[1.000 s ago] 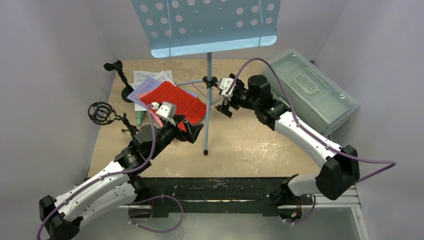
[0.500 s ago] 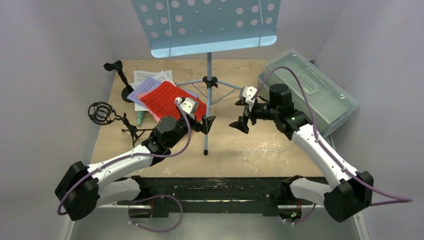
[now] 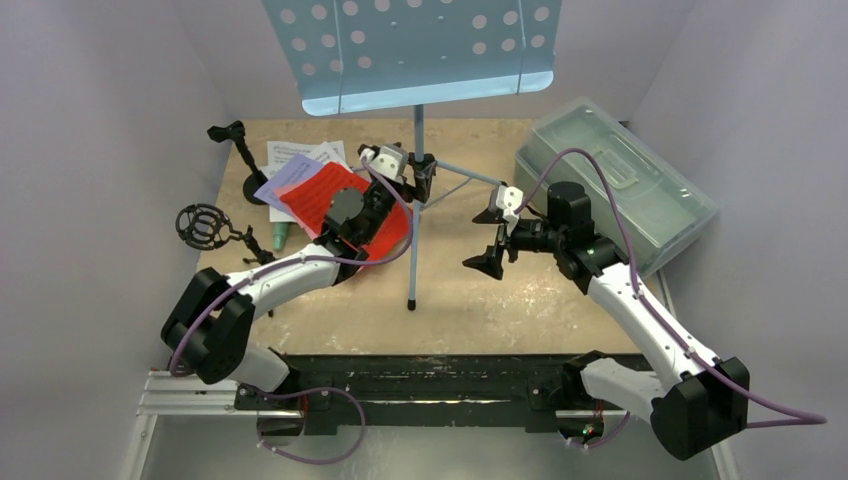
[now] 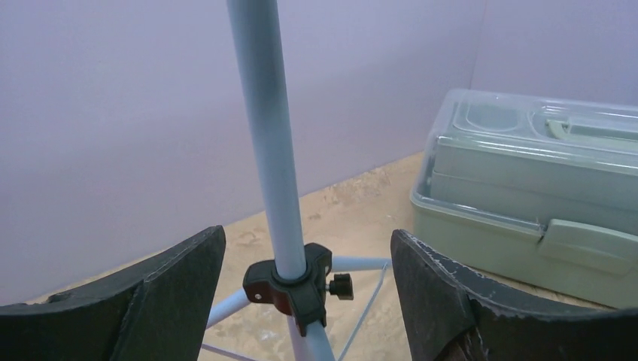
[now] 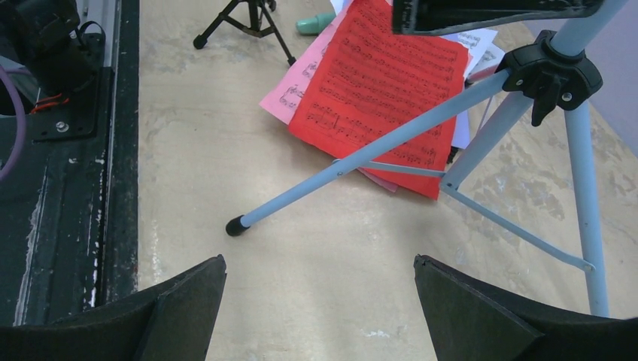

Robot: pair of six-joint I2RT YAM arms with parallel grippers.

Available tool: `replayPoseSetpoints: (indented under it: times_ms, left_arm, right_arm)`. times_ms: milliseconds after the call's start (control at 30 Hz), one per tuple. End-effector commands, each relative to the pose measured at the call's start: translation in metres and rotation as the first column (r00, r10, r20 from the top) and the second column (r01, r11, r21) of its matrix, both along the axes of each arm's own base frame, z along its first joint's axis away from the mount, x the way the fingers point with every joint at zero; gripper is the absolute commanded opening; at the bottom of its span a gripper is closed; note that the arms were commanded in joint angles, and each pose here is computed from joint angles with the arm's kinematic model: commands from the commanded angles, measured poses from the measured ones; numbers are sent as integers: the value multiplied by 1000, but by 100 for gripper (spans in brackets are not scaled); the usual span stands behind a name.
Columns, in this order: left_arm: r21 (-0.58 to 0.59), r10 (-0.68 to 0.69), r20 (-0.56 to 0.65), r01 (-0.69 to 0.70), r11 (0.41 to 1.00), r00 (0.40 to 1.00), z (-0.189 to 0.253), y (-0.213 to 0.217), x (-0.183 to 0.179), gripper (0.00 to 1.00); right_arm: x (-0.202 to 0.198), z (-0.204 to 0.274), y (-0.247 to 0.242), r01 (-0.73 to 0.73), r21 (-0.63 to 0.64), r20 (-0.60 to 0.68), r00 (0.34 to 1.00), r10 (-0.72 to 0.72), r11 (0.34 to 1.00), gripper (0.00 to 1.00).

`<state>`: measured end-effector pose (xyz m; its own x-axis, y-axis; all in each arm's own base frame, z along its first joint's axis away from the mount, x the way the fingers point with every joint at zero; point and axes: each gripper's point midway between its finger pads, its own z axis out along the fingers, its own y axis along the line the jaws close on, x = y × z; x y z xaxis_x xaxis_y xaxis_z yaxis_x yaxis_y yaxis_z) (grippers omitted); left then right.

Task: Pack up the instrument practice props
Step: Unscrew the knob on the music stand, then close the music stand at the center of the board.

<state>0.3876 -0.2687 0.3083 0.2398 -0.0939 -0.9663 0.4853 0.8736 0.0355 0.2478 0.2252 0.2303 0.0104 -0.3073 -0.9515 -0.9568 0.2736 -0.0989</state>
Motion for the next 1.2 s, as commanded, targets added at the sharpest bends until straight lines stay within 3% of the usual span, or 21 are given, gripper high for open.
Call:
replayPoseSetpoints:
  times_ms: [0, 533, 800, 1033, 1167]
  left_arm:
    - [14, 30, 126, -32, 999, 992, 36, -1, 16, 78]
    - [77, 52, 105, -60, 995, 993, 31, -2, 48, 66]
    - [18, 36, -23, -36, 999, 999, -1, 11, 24, 72]
    - [-45, 5, -240, -16, 999, 971, -33, 18, -2, 76]
    - [-4, 61, -325, -65, 998, 944, -51, 19, -12, 75]
  right_arm:
    - [-3, 9, 1, -23, 28, 28, 999, 22, 999, 99]
    - [2, -6, -1, -42, -20, -18, 999, 41, 999, 99]
    - [2, -8, -1, -45, -25, -16, 999, 45, 999, 99]
    - [2, -12, -2, -52, -38, -26, 998, 51, 998, 99]
    - [3, -14, -1, -53, -38, -33, 998, 52, 998, 99]
